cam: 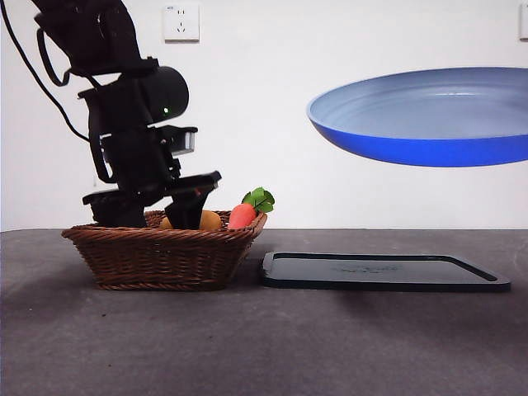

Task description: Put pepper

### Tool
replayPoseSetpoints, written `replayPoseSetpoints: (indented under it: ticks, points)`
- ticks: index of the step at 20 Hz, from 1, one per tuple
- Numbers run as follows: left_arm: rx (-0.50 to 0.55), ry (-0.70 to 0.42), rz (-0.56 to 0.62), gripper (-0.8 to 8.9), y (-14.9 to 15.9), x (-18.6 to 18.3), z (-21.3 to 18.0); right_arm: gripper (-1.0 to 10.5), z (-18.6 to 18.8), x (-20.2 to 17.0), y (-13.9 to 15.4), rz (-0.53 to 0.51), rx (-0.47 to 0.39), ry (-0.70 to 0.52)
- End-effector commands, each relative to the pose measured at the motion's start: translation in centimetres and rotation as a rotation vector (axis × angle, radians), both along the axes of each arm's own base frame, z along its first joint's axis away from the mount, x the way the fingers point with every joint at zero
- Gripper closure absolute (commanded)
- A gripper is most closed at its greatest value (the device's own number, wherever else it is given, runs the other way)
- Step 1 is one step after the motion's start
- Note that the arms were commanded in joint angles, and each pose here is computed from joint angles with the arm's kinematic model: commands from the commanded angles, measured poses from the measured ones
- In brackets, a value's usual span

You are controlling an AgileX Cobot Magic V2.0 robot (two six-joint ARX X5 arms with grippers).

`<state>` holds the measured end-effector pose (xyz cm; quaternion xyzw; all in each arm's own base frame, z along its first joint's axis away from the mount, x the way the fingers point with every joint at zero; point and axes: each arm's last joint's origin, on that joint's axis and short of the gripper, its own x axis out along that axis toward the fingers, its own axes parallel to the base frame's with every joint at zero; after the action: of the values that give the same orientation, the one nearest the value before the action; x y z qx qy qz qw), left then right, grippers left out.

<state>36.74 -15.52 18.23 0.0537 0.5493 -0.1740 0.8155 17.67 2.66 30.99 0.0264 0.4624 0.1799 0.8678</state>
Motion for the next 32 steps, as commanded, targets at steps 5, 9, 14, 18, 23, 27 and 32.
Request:
replayPoseSetpoints:
  ticks: [5, 9, 14, 18, 23, 27, 32]
  points:
    - [0.044, -0.014, 0.011, 6.22, -0.7, 0.3, -0.5, 9.4, 0.6, 0.2, 0.0, 0.001, 0.006, -0.028]
    - [0.029, -0.021, 0.036, 6.88, -0.6, 0.2, 0.3, 9.4, 0.6, 0.2, 0.0, 0.006, 0.003, -0.031]
    - [-0.023, -0.104, 0.085, 6.88, 0.2, -0.3, 4.2, 9.4, 0.6, 0.3, 0.0, 0.007, 0.002, -0.028]
    - [-0.03, -0.127, 0.107, 6.88, 1.4, -2.0, 7.4, 9.4, 0.6, 0.3, 0.0, 0.009, 0.001, -0.029]
    - [-0.048, -0.134, 0.086, 6.88, 2.4, -5.3, 11.5, 9.4, 0.6, 0.3, 0.1, 0.015, 0.003, -0.031]
    - [-0.174, -0.135, -0.006, 6.88, 2.0, -8.1, 14.4, 9.4, 0.4, 1.0, 0.3, 0.024, 0.056, -0.023]
    - [-0.307, -0.093, -0.229, 6.88, -2.1, -11.4, 15.4, 9.4, -2.5, 4.7, 1.1, 0.012, 0.12, 0.126]
